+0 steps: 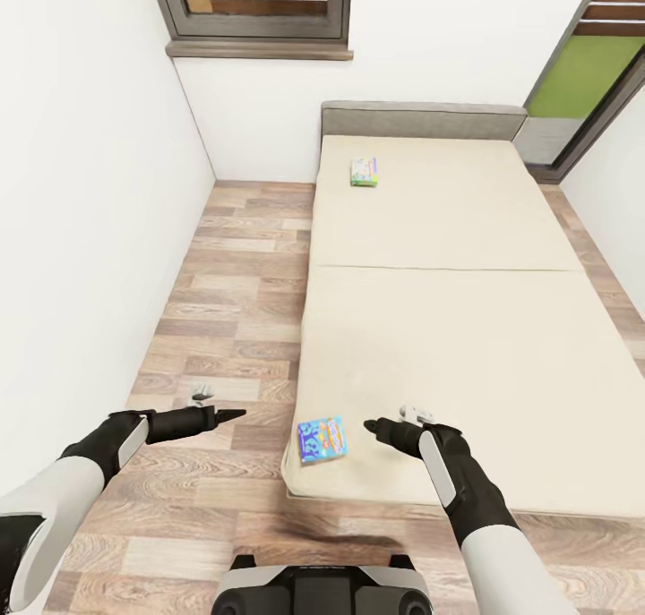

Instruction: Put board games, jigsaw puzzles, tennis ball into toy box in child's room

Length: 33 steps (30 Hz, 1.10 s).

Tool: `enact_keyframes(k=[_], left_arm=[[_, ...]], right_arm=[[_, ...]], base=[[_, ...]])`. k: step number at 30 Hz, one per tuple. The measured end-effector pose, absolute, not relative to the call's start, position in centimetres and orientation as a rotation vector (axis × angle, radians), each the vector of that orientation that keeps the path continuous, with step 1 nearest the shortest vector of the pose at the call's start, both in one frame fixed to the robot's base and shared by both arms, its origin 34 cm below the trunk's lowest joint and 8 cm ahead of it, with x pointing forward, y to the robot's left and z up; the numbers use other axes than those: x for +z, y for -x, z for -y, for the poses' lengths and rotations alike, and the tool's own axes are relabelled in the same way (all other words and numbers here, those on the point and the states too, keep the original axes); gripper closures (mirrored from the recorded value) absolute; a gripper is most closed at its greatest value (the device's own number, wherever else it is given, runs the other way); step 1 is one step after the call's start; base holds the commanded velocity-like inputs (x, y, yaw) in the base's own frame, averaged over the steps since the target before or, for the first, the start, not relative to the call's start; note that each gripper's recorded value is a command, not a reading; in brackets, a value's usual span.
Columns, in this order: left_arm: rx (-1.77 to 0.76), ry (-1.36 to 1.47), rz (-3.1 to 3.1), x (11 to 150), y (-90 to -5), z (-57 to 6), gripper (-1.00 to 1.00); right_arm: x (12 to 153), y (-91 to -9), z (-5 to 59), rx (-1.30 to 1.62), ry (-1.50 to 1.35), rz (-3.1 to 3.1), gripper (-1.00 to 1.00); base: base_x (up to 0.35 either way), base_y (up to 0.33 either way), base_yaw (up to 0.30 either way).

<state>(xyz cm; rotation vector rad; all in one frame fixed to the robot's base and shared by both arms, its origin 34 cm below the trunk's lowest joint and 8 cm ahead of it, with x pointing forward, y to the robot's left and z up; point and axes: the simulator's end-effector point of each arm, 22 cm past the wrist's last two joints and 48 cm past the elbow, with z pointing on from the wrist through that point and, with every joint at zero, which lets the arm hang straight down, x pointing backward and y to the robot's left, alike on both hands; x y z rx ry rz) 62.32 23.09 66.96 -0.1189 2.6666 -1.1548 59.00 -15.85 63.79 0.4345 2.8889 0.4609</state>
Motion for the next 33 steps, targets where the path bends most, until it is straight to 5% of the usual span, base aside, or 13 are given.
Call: enact_keyframes(k=[21,33], left_arm=[[-1.148,0.119,-2.668,66.92,-62.33,-23.22,-1.00],[-1.148,0.117,-2.664,67.11,-62.47,-23.21,-1.00]], right_arm=[[63.85,-59.21,15.83,0.463,-0.445,-2.878,-1.00],[64.03,-59.32,15.77,0.468,-0.451,-2.875,-1.00]], base=[[0.013,-0.002,-0.005],[0.023,0.000,-0.178]])
